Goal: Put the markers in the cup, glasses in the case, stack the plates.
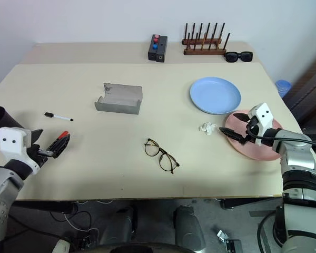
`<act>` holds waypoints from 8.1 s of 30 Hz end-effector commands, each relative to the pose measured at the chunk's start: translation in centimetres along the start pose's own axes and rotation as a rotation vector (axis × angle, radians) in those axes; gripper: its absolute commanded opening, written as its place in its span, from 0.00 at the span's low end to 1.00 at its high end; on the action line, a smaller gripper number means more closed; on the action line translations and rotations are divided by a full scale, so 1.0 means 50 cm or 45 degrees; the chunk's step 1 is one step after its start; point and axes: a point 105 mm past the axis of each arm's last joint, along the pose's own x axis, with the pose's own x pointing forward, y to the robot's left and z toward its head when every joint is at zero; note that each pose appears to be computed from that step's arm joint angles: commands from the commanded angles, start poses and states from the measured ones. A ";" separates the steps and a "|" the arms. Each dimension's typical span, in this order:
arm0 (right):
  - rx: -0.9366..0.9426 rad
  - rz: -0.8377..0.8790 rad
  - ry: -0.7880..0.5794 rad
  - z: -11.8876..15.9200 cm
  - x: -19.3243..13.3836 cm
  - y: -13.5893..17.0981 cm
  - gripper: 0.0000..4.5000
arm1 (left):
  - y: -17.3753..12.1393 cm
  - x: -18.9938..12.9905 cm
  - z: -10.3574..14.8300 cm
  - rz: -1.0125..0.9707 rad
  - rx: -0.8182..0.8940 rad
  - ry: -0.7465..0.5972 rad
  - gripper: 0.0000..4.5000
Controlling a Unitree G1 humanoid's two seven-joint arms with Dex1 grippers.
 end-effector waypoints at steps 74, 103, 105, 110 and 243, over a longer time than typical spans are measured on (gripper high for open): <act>-0.043 0.746 -0.694 0.308 0.185 0.467 1.00 | 0.192 -0.020 0.267 1.088 0.038 -0.616 0.01; 0.053 0.763 -0.831 0.354 0.185 0.485 1.00 | 0.261 0.021 0.135 1.362 0.045 -0.553 0.01; 0.056 0.763 -0.832 0.354 0.185 0.486 1.00 | 0.262 0.020 0.131 1.376 0.040 -0.544 0.19; 0.056 0.763 -0.831 0.354 0.186 0.487 1.00 | 0.264 0.016 0.123 1.402 0.029 -0.525 0.70; -0.286 0.675 -0.406 0.260 0.188 0.386 1.00 | -0.080 0.281 0.173 -0.350 0.310 -0.059 0.99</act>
